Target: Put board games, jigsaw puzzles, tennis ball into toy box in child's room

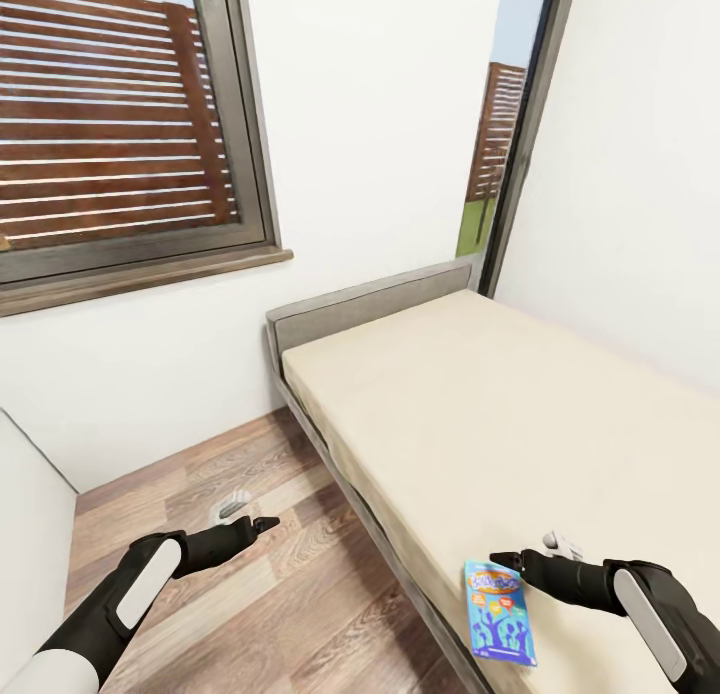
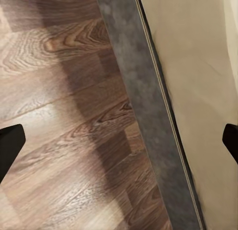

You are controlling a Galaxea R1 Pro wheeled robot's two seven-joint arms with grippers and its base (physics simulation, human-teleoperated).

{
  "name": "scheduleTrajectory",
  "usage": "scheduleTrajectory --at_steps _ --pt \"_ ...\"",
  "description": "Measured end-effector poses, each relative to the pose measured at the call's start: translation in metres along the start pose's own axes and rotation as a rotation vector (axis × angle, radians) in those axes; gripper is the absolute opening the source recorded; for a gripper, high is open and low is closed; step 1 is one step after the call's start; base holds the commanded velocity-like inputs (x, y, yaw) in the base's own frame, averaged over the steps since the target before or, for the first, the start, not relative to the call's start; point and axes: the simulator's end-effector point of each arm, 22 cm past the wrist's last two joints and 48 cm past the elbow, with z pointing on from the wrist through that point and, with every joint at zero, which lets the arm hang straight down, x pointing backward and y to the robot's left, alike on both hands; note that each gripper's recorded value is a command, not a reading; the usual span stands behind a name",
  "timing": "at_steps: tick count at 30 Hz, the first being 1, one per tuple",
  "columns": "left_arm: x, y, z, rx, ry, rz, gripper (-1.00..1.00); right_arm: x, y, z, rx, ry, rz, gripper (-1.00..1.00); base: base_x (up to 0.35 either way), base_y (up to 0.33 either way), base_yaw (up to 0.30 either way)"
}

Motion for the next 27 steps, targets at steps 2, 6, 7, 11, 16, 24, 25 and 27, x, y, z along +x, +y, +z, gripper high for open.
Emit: scheduleTrajectory --at_steps 2,6,7,11,16,24,25,27 --pt "0.0 0.0 0.0 0.0 0.0 0.0 1.0 0.0 0.0001 0.0 -0.001 0.0 0.0 1.0 0.0 0.0 0.017" --pt "0.0 0.0 0.0 0.0 0.0 0.0 1.0 0.0 0.0001 0.0 -0.001 0.0 0.001 1.0 0.0 0.0 0.011" --pt "0.0 0.0 0.0 0.0 0.0 0.0 1.0 -0.0001 0.0002 0.0 -0.001 0.0 0.001 1.0 0.0 0.0 0.008" --pt "0.0 0.0 0.0 0.0 0.0 0.0 1.0 -0.0001 0.0002 0.0 -0.001 0.0 0.001 1.0 0.0 0.0 0.005" --pt "0.0 0.0 0.0 0.0 0.0 0.0 1.0 -0.0001 0.0002 0.0 -0.001 0.0 0.001 1.0 0.0 0.0 0.002" --pt "-0.0001 0.0001 0.0 0.0 -0.001 0.0 1.0 -0.0001 -0.0001 0.0 0.0 0.0 0.001 1.0 0.0 0.0 0.001" --pt "-0.0002 0.0001 0.0 0.0 -0.001 0.0 1.0 -0.0001 -0.0003 -0.0001 0.001 -0.001 0.001 1.0 0.0 0.0 0.0" --pt "-0.0004 0.0001 0.0 0.0 -0.001 0.0 1.0 -0.0048 0.0 -0.0011 0.001 -0.018 -0.008 1.0 0.0 0.0 0.0"
